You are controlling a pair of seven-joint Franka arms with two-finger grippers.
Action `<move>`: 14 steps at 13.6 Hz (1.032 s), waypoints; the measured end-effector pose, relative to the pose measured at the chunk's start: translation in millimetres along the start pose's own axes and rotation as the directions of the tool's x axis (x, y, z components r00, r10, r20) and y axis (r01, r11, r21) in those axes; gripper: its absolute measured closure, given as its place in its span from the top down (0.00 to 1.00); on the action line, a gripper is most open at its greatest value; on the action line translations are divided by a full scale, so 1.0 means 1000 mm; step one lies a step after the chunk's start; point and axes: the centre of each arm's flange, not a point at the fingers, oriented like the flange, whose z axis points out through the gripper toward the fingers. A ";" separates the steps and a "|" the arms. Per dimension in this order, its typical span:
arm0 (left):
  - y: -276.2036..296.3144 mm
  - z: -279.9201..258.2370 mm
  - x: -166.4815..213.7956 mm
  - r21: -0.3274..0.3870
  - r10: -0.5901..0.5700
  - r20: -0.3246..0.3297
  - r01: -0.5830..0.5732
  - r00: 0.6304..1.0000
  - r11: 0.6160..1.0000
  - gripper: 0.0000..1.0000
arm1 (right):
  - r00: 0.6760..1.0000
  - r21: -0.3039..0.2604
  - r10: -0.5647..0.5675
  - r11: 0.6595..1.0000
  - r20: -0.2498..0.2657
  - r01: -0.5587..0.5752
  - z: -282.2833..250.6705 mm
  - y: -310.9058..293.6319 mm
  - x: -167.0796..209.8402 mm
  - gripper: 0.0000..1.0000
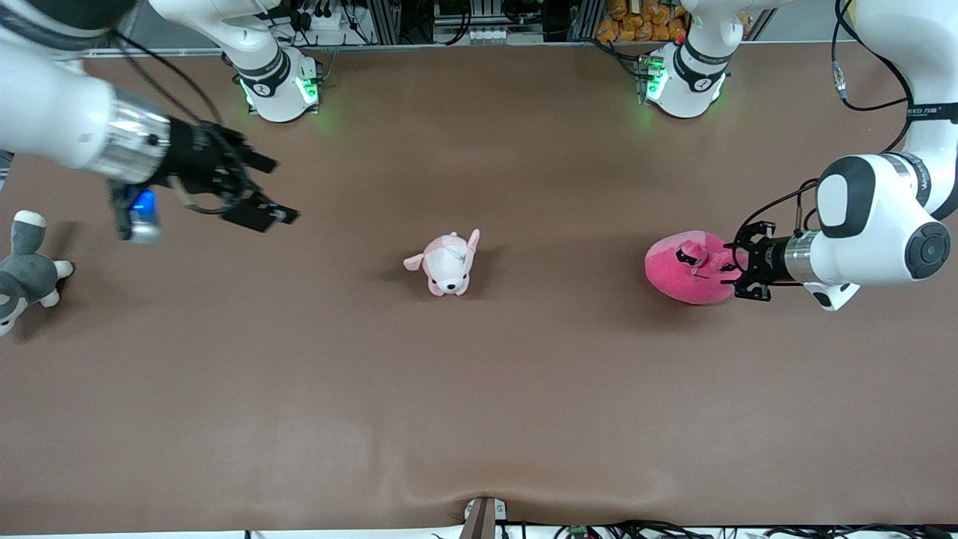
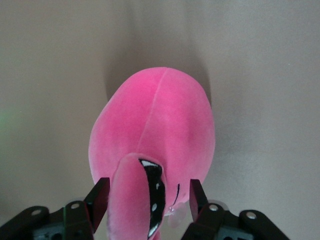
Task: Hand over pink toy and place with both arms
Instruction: 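Grasp the pink plush neck with the left gripper while the right gripper approaches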
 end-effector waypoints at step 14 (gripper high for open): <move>-0.002 -0.039 -0.036 -0.012 0.062 -0.002 -0.062 0.998 0.998 0.11 | 0.974 0.010 0.229 0.973 0.007 -0.229 0.123 -0.046 -0.082 1.00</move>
